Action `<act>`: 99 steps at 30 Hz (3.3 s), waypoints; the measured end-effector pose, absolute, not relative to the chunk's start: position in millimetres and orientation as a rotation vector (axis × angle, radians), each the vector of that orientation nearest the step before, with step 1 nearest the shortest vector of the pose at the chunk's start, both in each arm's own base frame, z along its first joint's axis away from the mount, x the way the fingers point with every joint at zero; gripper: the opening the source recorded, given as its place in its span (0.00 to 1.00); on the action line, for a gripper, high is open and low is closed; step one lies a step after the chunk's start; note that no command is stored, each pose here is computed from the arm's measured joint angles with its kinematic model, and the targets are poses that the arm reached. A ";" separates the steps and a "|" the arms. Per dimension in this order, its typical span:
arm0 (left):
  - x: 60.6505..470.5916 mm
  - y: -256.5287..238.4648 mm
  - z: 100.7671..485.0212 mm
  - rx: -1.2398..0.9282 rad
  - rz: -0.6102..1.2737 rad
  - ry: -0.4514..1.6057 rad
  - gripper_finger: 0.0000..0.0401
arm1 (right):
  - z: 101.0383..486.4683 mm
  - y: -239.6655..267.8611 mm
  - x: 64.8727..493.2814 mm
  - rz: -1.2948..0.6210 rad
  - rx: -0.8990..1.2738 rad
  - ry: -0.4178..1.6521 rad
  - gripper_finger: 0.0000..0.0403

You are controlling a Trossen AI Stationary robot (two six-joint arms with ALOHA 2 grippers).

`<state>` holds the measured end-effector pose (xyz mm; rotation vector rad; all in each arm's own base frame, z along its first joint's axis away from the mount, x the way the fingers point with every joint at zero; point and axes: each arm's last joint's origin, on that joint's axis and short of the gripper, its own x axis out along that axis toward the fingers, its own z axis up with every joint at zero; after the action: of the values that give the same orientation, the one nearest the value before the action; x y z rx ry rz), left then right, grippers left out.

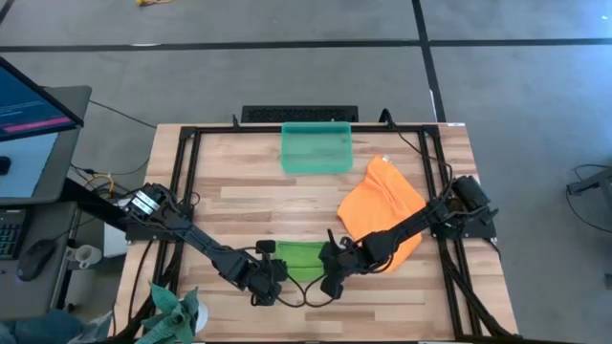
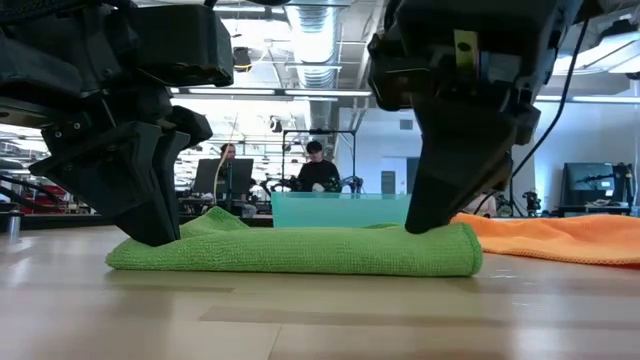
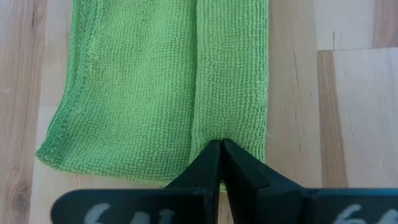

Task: Roll microfiber towels into tight, uniform cylinder then place into a basket
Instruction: Roll the green microfiber towel

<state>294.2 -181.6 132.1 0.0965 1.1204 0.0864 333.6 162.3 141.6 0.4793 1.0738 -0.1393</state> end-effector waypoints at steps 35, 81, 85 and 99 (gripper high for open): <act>294.4 -181.7 132.0 0.072 0.103 1.116 0.03 | 140.3 189.1 340.5 0.039 0.347 0.906 0.05; 283.3 -202.9 187.2 0.296 0.145 1.028 0.31 | 125.8 158.2 338.6 -0.211 0.468 1.068 0.04; 281.0 -220.2 189.4 0.291 0.139 0.902 0.30 | 125.7 158.1 338.7 -0.211 0.469 1.067 0.05; 307.7 -190.0 150.2 0.128 -0.044 0.809 0.30 | 125.5 158.3 338.9 -0.210 0.470 1.066 0.05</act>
<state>307.7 -190.0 150.2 0.1276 0.8086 -0.0439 338.9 158.3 125.5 0.4696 1.0663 -0.2104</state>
